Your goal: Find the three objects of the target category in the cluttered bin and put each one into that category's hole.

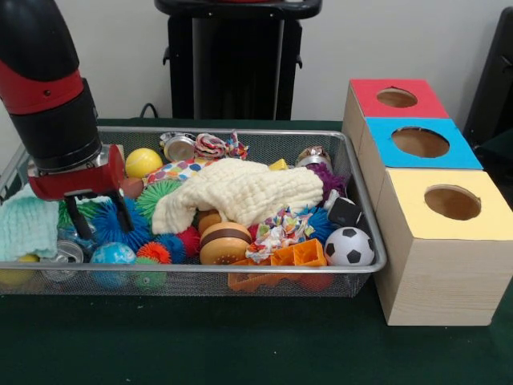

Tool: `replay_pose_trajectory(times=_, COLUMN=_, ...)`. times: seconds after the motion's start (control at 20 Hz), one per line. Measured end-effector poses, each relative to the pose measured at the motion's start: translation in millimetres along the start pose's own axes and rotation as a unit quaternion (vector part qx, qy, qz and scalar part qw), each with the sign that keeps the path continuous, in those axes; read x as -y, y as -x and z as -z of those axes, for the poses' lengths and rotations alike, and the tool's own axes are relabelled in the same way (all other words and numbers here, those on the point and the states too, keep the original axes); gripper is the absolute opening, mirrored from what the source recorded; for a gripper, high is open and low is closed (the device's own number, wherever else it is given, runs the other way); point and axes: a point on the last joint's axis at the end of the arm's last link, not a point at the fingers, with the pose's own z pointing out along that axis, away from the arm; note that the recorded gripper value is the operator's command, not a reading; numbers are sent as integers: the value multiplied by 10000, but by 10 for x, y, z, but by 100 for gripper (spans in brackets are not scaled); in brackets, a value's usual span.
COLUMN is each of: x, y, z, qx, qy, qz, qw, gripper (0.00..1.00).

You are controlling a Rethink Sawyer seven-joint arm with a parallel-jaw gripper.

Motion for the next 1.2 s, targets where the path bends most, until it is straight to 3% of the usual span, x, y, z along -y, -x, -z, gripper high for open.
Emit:
replay_pose_trajectory(times=0.5, x=40, y=-5, z=101, qx=-109, qy=-133, qz=146, qw=9997, gripper=100)
replay_pose_trajectory(times=0.7, x=13, y=48, z=109, qx=-99, qy=-207, qz=645, qw=9977, gripper=100)
replay_pose_trajectory(times=0.85, x=-44, y=106, z=122, qx=-46, qy=-207, qz=1133, qw=9933, gripper=100)
replay_pose_trajectory(times=0.95, x=-67, y=127, z=127, qx=-28, qy=-203, qz=1322, qw=9910, gripper=100)
replay_pose_trajectory(times=1.0, x=-87, y=144, z=132, qx=-11, qy=-198, qz=1479, qw=9888, gripper=100)
replay_pose_trajectory(times=1.05, x=-129, y=183, z=145, qx=27, qy=-178, qz=1767, qw=9841, gripper=100)
replay_pose_trajectory(times=1.2, x=-172, y=221, z=159, qx=64, qy=-162, qz=2072, qw=9781, gripper=100)
